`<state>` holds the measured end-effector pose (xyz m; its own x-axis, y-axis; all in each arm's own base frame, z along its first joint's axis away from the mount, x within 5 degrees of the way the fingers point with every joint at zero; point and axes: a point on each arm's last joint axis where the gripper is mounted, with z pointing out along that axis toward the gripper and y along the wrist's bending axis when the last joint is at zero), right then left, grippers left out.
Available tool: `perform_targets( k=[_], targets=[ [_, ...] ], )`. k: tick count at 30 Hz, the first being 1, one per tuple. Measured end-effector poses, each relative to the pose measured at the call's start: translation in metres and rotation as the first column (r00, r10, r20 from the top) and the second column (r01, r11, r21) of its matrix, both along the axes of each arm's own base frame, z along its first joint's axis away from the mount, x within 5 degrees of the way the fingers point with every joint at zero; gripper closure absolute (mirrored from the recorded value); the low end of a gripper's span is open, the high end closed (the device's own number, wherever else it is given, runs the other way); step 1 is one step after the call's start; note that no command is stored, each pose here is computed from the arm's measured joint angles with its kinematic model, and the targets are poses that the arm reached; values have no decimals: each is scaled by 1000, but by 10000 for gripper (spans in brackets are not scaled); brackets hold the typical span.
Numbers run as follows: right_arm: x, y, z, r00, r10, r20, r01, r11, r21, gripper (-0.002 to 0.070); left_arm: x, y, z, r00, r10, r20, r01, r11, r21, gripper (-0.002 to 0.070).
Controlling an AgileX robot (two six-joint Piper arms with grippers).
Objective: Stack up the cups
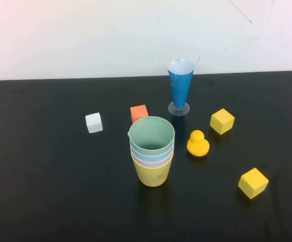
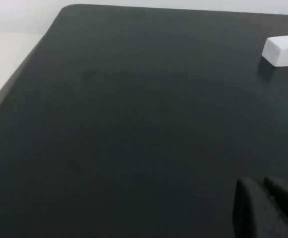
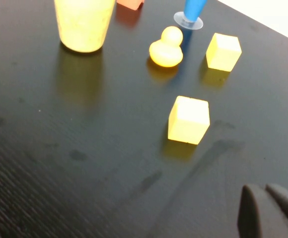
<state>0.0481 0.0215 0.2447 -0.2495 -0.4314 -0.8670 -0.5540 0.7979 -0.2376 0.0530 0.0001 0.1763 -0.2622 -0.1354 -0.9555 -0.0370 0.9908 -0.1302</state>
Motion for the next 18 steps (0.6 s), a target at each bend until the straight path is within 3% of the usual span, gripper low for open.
perform_targets(
  k=[18],
  targets=[
    [0,0,0,1000,0,0,0,1000,0,678,0,0,0,1000,-20,-1,20,998,64,675]
  ],
)
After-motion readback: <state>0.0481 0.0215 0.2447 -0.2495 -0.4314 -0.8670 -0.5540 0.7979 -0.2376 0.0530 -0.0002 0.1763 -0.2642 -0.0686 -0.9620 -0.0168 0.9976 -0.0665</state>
